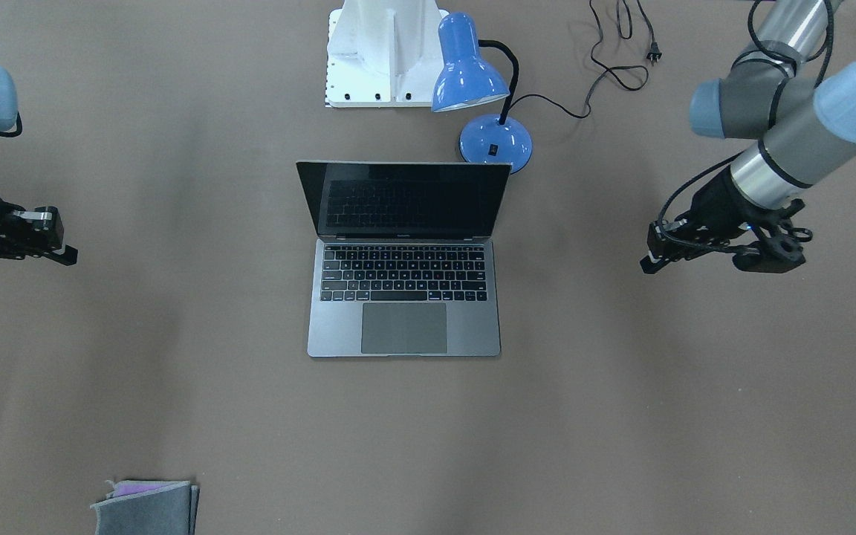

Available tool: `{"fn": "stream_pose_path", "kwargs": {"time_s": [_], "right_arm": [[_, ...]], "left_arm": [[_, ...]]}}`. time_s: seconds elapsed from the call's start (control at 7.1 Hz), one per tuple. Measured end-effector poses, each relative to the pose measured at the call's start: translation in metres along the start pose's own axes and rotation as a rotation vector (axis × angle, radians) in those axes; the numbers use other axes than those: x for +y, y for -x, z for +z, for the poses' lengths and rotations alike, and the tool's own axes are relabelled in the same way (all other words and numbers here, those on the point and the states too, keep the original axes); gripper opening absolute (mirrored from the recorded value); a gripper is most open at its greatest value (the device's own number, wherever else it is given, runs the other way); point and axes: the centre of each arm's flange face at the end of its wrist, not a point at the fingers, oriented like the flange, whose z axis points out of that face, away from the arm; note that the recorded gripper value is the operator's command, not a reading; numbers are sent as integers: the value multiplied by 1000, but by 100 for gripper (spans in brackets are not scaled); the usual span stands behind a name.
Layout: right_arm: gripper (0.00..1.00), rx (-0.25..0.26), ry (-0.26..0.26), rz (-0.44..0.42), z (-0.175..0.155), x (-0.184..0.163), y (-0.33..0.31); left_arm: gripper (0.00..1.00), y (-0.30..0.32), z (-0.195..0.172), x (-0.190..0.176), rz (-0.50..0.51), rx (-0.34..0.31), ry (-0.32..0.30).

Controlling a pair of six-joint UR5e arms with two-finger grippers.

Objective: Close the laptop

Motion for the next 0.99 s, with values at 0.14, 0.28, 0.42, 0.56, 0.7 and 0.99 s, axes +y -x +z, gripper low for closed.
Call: {"fn": "stream_pose_path", "kwargs": {"time_s": [0.14,0.28,0.42,0.56,0.7,0.99], "right_arm": [[0,-32,28,-23,17,17,5],[0,-66,62,-44,31,33,5],[0,-104,105,-40,39,47,1],[0,-144,155,-12,43,58,-1],[0,-178,195,2,46,66,1],[0,-248,254,-11,52,80,17]], "left_arm": [[0,-17,12,19,13,15,35],[0,-31,20,36,29,28,68],[0,-44,23,51,40,38,103],[0,-55,20,64,46,53,148],[0,-65,12,74,57,80,192],[0,-81,-2,87,86,132,247]]}}
